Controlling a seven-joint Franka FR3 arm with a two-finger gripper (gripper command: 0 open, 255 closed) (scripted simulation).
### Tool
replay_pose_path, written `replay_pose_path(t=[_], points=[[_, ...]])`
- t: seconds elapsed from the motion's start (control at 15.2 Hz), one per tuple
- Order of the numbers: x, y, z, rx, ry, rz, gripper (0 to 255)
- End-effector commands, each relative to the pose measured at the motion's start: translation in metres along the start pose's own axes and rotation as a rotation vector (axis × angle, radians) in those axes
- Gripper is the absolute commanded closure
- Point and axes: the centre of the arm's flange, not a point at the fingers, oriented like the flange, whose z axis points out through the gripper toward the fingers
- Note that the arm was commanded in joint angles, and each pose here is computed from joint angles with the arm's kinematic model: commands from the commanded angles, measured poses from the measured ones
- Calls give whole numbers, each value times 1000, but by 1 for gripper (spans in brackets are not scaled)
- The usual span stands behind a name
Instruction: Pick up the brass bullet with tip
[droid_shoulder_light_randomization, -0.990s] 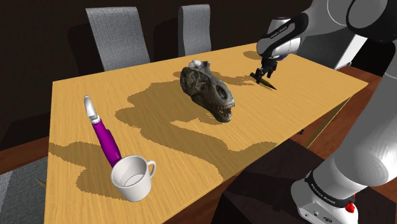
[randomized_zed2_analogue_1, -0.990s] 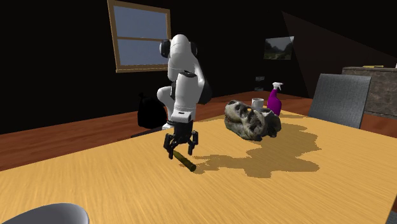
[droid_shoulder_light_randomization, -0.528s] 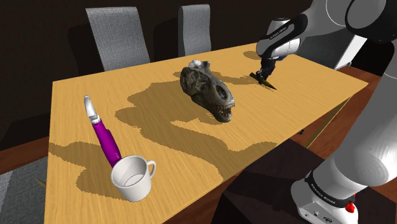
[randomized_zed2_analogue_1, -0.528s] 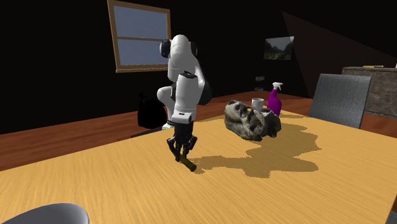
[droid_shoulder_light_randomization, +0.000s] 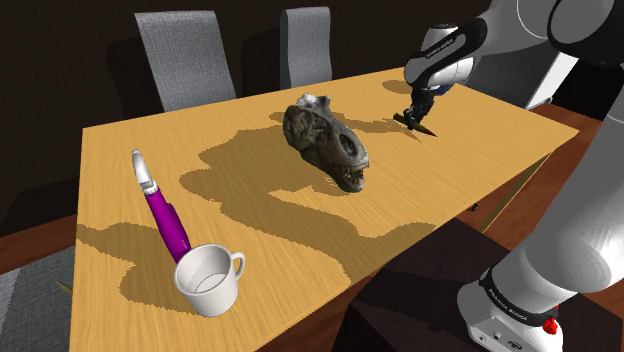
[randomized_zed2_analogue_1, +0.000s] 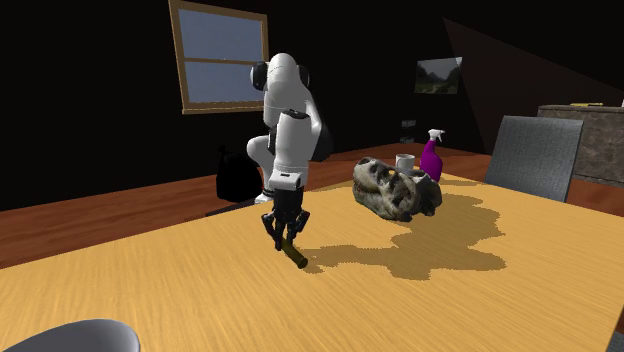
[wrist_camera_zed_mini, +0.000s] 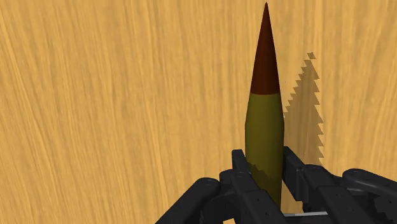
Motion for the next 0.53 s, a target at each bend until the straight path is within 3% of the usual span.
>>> replay_pose_path(t=[0.0, 0.46], points=[[0, 2, -10, 0, 0, 0, 255], [2, 8, -46, 0, 0, 0, 255]])
